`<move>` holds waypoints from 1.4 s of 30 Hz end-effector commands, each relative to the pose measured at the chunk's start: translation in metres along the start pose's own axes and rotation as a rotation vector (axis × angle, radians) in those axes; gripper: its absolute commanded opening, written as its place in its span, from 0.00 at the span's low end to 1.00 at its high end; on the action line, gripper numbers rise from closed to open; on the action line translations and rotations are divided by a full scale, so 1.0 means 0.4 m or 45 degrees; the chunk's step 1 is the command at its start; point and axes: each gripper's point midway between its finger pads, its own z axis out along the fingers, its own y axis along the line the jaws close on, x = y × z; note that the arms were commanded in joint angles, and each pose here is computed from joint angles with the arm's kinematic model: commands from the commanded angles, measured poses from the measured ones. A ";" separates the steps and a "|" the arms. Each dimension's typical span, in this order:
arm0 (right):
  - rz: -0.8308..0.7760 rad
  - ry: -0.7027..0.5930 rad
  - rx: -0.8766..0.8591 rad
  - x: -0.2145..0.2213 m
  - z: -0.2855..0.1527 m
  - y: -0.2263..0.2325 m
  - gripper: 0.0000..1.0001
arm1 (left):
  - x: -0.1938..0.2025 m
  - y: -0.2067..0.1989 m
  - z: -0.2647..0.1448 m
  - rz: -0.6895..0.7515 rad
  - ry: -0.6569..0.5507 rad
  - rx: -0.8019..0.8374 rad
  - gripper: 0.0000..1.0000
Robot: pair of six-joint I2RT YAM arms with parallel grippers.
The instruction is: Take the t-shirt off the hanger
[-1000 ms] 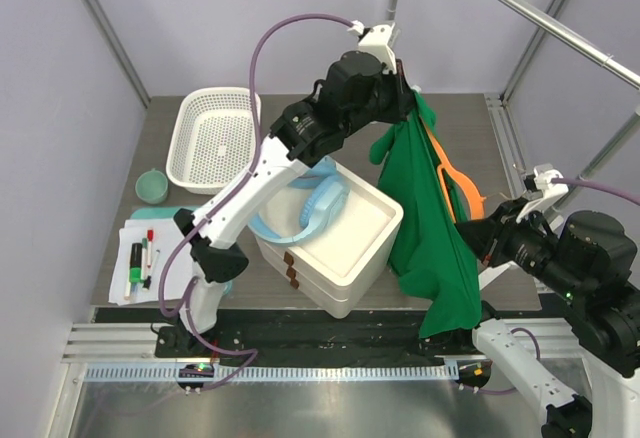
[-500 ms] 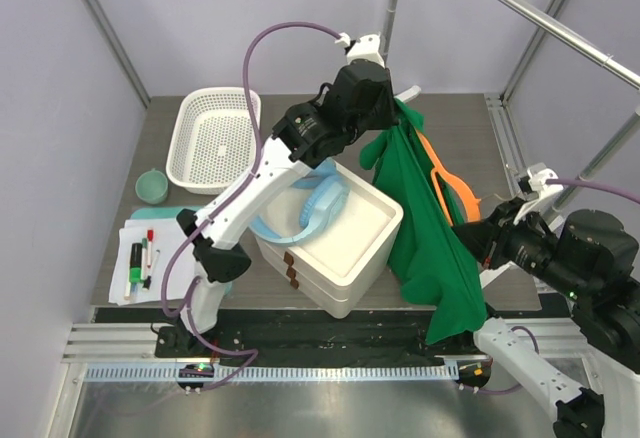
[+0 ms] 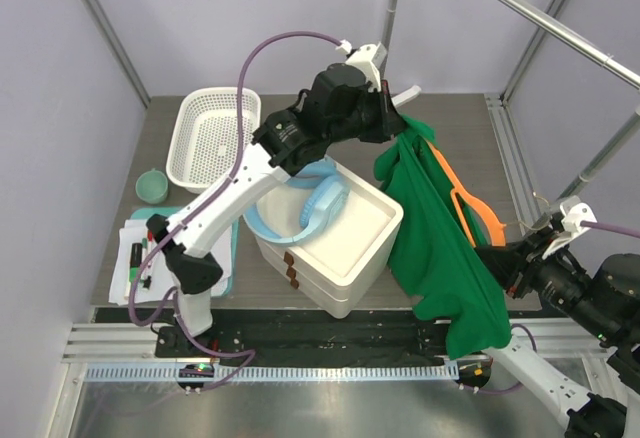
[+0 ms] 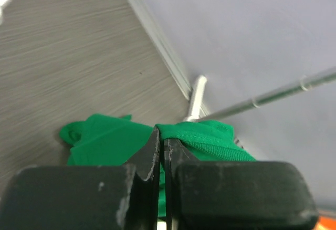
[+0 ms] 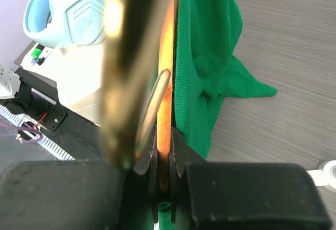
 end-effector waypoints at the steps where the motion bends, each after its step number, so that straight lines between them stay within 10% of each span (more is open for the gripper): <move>1: -0.021 0.019 -0.019 0.004 -0.073 0.002 0.01 | -0.218 0.078 -0.065 -0.002 -0.357 -0.017 0.00; 8: -0.030 0.001 0.034 -0.017 -0.069 -0.020 0.01 | -0.248 0.022 -0.196 -0.300 -0.521 -0.063 0.00; 15: -0.017 0.099 0.055 -0.001 -0.016 -0.020 0.01 | -0.288 -0.196 -0.268 -0.081 -0.628 0.317 0.00; 29: -0.042 0.069 -0.171 -0.040 -0.036 0.062 0.01 | -0.241 0.098 0.051 -0.076 -0.531 -0.341 0.00; 39: -0.057 -0.025 -0.162 -0.056 -0.086 0.054 0.01 | -0.256 0.247 0.044 -0.173 -0.502 -0.516 0.00; 42: -0.045 0.038 -0.138 -0.019 -0.060 0.042 0.01 | -0.250 0.174 0.092 -0.129 -0.459 -0.275 0.00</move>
